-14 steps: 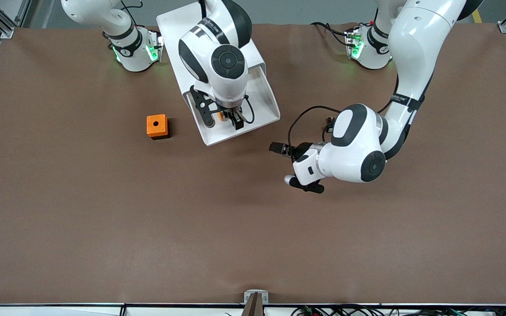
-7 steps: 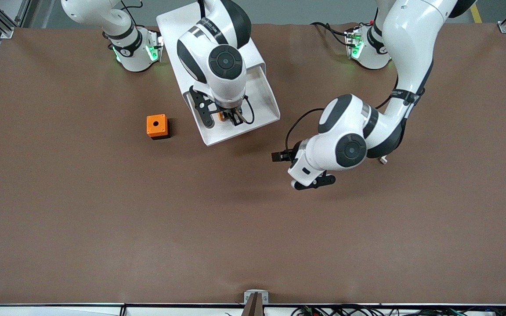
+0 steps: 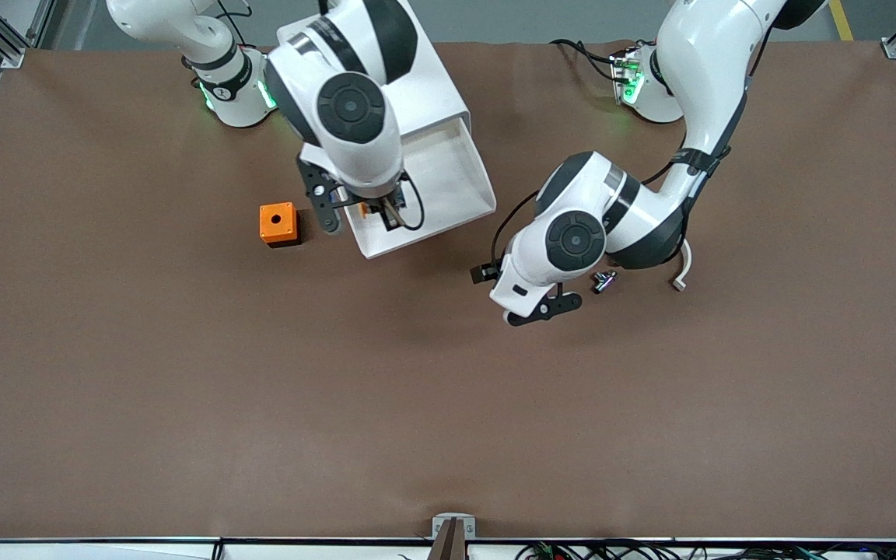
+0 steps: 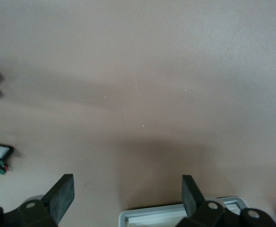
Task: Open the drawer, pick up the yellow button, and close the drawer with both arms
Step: 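Lift the button with the right gripper while the left gripper releases the drawer, then close the drawer with the left gripper while the right gripper carries the button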
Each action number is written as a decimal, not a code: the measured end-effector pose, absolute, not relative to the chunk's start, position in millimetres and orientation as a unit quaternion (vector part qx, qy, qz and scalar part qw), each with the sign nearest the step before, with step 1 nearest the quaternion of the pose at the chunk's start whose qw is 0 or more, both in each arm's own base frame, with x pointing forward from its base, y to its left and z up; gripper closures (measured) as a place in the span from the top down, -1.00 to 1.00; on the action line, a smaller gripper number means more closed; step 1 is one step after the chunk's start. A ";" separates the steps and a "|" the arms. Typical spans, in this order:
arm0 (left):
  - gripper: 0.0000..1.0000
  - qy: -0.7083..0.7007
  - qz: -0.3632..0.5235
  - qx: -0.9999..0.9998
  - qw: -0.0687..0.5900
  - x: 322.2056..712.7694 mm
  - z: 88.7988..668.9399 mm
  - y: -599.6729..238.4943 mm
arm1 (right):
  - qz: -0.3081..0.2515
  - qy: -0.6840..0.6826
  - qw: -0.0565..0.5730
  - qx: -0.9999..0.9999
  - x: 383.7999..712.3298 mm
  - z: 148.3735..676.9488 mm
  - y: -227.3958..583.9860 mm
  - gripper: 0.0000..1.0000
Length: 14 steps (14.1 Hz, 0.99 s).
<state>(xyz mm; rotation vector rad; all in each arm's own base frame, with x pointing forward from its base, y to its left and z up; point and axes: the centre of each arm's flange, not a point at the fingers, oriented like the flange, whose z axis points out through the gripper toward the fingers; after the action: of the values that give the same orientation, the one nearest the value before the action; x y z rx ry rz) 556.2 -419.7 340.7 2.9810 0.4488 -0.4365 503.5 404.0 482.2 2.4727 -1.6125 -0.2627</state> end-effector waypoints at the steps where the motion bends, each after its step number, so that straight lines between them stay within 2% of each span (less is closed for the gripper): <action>1: 1.00 0.155 -0.141 0.977 0.047 549.8 339.5 -429.9 | -0.095 -0.528 0.089 0.839 513.5 497.7 386.4 -0.14; 4: 1.00 0.163 -0.115 0.979 0.030 530.9 333.1 -458.6 | -0.120 -0.441 0.079 0.886 545.0 531.1 315.0 -0.14; 8: 1.00 0.189 -0.106 0.976 0.014 507.5 328.0 -486.3 | -0.145 -0.317 0.035 0.936 590.5 554.0 169.4 -0.14; 11: 1.00 0.206 -0.107 0.972 0.014 494.1 331.0 -501.2 | -0.154 -0.236 0.010 0.959 611.1 541.9 62.5 -0.14; 14: 1.00 0.216 -0.116 0.969 0.018 472.3 336.0 -521.9 | -0.143 -0.168 0.021 0.975 620.2 511.1 -6.6 -0.14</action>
<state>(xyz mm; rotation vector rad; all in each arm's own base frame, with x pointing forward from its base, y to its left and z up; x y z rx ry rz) 472.3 -521.9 336.0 3.0117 0.6707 -0.3612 620.2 -6.6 511.1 3.0238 -0.5200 -0.4432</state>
